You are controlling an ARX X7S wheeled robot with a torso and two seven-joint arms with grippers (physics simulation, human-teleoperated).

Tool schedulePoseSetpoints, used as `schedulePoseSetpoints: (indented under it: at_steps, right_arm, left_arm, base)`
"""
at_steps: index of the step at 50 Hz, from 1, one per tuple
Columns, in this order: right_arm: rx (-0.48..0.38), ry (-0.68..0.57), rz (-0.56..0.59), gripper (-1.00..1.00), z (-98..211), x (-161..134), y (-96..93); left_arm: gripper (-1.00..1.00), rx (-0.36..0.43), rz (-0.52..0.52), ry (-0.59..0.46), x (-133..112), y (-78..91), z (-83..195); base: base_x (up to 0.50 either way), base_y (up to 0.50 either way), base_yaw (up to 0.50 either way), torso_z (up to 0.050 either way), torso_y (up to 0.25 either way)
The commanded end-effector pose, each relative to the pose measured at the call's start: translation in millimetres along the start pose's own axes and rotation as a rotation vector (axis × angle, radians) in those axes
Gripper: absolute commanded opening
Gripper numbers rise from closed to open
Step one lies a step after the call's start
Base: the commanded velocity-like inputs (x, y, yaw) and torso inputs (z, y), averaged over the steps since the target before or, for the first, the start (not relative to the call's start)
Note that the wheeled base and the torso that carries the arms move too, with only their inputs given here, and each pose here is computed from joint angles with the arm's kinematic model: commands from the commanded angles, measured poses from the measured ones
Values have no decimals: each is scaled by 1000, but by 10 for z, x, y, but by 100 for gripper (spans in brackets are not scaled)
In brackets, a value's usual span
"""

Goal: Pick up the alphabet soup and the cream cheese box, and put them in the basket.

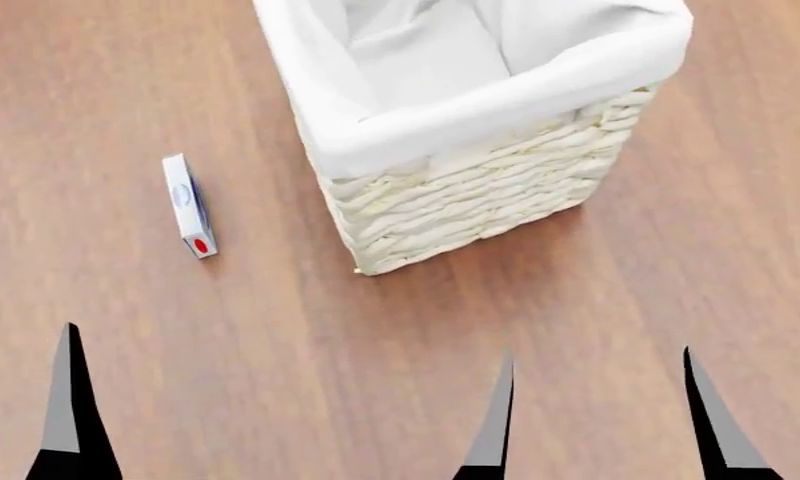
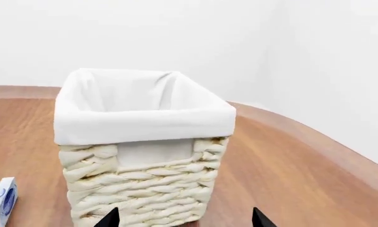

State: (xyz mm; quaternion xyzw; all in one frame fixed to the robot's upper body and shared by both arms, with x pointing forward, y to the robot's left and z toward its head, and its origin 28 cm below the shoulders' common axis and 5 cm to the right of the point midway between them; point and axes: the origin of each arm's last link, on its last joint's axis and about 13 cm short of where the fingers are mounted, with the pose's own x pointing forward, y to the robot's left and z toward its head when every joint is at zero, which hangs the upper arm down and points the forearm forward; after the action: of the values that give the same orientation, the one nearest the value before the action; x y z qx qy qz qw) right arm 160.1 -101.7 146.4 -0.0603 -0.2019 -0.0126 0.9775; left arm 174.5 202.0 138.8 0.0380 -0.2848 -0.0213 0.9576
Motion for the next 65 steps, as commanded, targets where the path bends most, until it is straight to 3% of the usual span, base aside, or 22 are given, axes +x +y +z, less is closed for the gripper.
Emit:
schedulePoseSetpoints:
  at_steps: [1,2,18,35,65]
  right_arm:
    - [-41,119,30,100,165,-69,-1]
    - [-1,139,23,100,178,-65,-1]
    - [-93,333,27,100,273,-132,-31]
    - [-64,542,35,100,294,-135,-63]
    - [-4,707,84,100,335,-306,-53]
  left_arm:
    - [100,-2,-3,4,-3,-5,-20]
    - [100,-3,-1,5,-3,-3,-20]
    - [100,-6,-10,3,-3,-18,-13]
    - [100,-14,-8,7,-2,-10,-40]
    - [100,-24,-18,12,-27,-31,-54]
  base:
    - [0,0,0,0,0]
    - [0,0,0,0,0]
    - [0,0,0,0,0]
    - [0,0,0,0,0]
    - [0,0,0,0,0]
